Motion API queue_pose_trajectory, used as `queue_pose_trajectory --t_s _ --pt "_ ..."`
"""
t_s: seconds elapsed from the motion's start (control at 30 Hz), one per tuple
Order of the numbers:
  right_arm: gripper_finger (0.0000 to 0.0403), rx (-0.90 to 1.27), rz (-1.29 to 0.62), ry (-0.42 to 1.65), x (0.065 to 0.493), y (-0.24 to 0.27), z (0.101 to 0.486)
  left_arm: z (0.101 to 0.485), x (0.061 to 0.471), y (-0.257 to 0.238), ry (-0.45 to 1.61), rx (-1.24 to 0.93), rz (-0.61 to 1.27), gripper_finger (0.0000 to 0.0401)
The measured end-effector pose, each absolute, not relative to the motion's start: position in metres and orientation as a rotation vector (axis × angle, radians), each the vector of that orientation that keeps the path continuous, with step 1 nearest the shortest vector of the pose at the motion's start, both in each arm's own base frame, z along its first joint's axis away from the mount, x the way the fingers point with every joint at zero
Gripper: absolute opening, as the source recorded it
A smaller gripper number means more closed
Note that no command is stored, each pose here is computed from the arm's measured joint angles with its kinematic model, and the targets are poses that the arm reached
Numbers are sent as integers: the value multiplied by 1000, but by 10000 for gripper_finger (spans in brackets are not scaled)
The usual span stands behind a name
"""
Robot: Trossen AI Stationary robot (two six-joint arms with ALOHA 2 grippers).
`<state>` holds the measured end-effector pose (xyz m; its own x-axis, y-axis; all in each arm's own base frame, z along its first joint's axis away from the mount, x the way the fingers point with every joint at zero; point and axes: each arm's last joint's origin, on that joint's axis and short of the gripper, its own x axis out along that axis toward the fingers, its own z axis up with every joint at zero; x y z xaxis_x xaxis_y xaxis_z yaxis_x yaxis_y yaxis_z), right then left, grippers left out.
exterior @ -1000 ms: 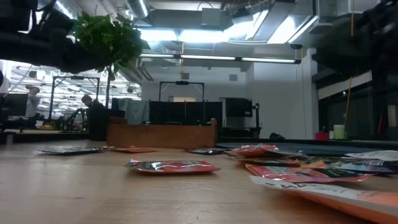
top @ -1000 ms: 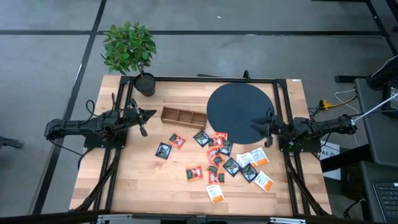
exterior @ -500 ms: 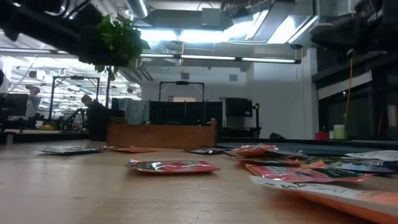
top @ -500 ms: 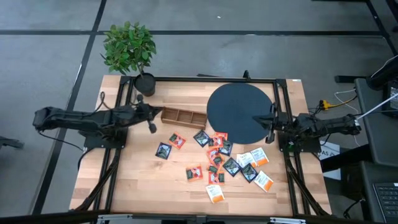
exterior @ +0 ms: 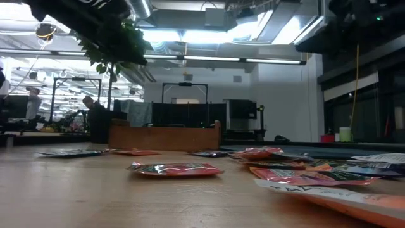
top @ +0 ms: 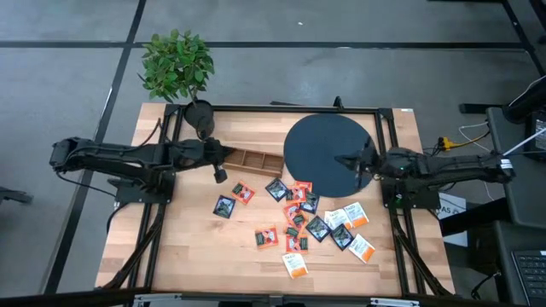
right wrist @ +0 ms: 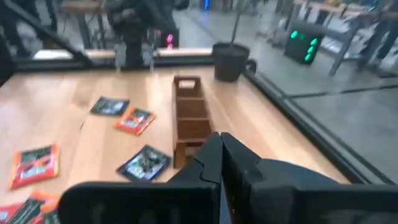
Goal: Pick & Place Tea
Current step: Put the dark blue tea bag into the left section of the wooden organizer
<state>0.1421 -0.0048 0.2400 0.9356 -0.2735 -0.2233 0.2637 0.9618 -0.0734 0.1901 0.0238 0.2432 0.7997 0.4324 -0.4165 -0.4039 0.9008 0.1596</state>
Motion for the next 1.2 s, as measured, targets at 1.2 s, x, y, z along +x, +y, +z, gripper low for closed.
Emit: queue_pose_trajectory --t_s 1.2 --pt "86 230 -54 853 216 3 211 181 298 -39 617 54 161 2"
